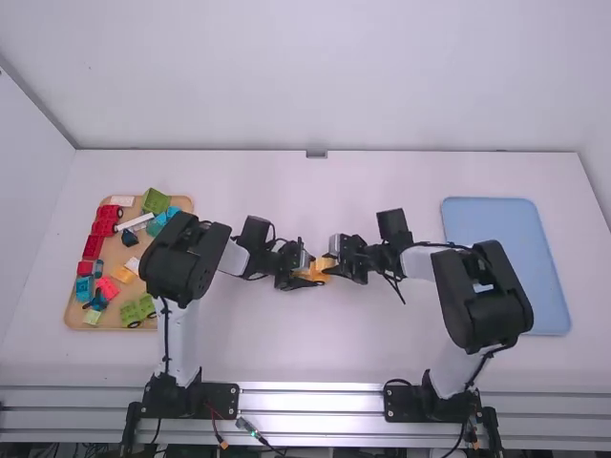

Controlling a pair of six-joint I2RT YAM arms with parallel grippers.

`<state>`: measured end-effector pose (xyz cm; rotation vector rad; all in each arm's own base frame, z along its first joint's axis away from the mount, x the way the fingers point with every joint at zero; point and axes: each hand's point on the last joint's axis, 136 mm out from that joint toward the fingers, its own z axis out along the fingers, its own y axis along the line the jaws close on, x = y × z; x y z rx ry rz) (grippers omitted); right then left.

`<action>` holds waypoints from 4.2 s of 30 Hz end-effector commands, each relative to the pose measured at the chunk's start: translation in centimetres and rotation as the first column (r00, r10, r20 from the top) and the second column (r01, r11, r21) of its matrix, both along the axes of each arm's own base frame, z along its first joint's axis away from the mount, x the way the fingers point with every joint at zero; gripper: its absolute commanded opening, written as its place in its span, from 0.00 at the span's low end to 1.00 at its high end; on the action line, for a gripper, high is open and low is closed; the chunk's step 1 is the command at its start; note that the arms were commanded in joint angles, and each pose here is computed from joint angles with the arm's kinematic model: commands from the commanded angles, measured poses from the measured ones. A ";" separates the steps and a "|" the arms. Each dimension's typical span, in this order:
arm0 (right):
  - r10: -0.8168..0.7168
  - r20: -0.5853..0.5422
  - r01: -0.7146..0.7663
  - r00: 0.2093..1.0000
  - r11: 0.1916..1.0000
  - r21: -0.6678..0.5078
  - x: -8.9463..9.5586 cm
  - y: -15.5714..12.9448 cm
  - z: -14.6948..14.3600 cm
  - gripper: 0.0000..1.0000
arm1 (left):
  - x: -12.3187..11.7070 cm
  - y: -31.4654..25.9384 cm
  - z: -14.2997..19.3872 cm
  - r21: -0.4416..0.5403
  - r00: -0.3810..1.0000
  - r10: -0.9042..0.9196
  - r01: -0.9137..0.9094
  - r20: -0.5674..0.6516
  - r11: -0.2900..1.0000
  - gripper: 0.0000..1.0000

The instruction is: Assemble lego blocks to make yellow taxi

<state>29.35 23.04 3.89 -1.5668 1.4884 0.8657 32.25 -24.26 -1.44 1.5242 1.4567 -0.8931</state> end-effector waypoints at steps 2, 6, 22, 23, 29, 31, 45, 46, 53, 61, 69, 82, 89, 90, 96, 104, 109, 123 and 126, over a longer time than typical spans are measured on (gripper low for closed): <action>-0.024 -0.051 0.024 0.998 1.000 0.000 0.0 0.0 -0.9 0.00 | -0.7 0.1 -0.6 -0.004 1.000 -0.007 0.007 -0.027 1.000 0.57; -0.029 -0.093 0.030 0.995 0.999 0.015 0.5 0.3 -1.9 0.00 | -0.7 0.2 -0.9 0.015 1.000 0.005 -0.005 -0.028 1.000 0.51; -0.002 -0.074 0.001 0.997 1.000 -0.017 0.2 1.6 -2.7 0.00 | -0.4 0.1 -1.1 0.033 1.000 0.013 -0.012 -0.010 0.999 0.47; -0.009 -0.067 0.006 0.998 0.999 -0.041 0.3 1.7 -3.0 0.00 | -0.3 0.2 -1.3 0.044 1.000 0.021 -0.021 -0.008 0.999 0.47; -0.020 -0.048 0.017 0.999 0.998 -0.062 0.6 1.5 -3.4 0.00 | -0.5 0.2 -1.3 0.042 1.000 0.017 -0.016 -0.019 0.999 0.46; -0.024 -0.040 0.021 0.999 0.998 -0.059 0.8 1.5 -3.3 0.00 | -0.7 0.2 -1.4 0.041 0.999 0.015 -0.014 -0.028 0.999 0.44; -0.006 -0.035 0.004 0.999 0.998 -0.057 0.4 2.0 -3.2 0.04 | -0.9 0.2 -1.5 0.045 0.999 0.013 -0.011 -0.046 0.999 0.40; -0.011 -0.038 0.008 0.999 0.998 -0.058 0.5 1.9 -3.2 0.14 | -1.0 0.1 -1.5 0.046 0.999 0.010 -0.008 -0.046 0.999 0.40; -0.024 -0.054 0.023 0.998 1.000 -0.022 0.9 2.0 -2.6 0.70 | -1.1 0.1 -1.5 0.045 0.999 0.009 -0.007 -0.046 0.999 0.41; 0.066 -0.035 -0.057 0.997 0.976 0.208 0.9 1.4 1.9 0.59 | -1.0 0.1 -1.6 0.052 0.999 0.012 -0.010 -0.044 0.999 0.41; 0.005 -0.071 0.002 0.997 0.995 0.100 1.1 1.2 -0.4 0.00 | -0.7 0.0 -1.4 0.045 0.999 0.021 -0.019 -0.044 0.999 0.41; -0.023 -0.167 0.034 0.986 0.998 0.062 0.9 1.1 -4.6 0.00 | -0.6 0.0 -1.4 0.042 0.999 0.027 -0.025 -0.047 0.999 0.40; -0.034 -0.207 0.033 0.978 0.999 -0.006 0.8 1.6 -6.4 0.00 | -0.6 0.0 -1.3 0.042 0.999 0.028 -0.026 -0.044 0.999 0.40; -0.038 -0.212 0.032 0.977 0.999 -0.029 0.8 1.7 -6.8 0.00 | -0.6 0.0 -1.3 0.042 0.999 0.028 -0.026 -0.044 0.999 0.40; -0.053 -0.208 0.021 0.977 0.987 -0.157 0.2 1.4 -8.7 0.00 | -0.5 0.0 -1.3 0.040 0.999 0.028 -0.026 -0.038 0.999 0.38; -0.079 -0.208 0.040 0.975 0.982 -0.184 -0.6 0.4 -9.8 0.00 | -0.3 0.0 -1.2 0.037 0.999 0.028 -0.027 -0.029 0.999 0.36; -0.081 -0.190 0.054 0.978 0.988 -0.145 -1.0 -0.1 -9.8 0.00 | -0.3 0.0 -1.2 0.036 0.999 0.028 -0.027 -0.028 0.999 0.36; 0.095 -0.124 -0.069 0.988 0.977 0.203 0.7 1.9 -2.2 0.00 | -0.3 0.0 -1.2 0.037 0.999 0.030 -0.028 -0.033 0.999 0.36; 0.132 -0.076 -0.105 0.988 0.951 0.292 1.5 1.5 1.1 0.00 | -0.4 0.0 -1.2 0.037 0.999 0.031 -0.029 -0.037 0.999 0.38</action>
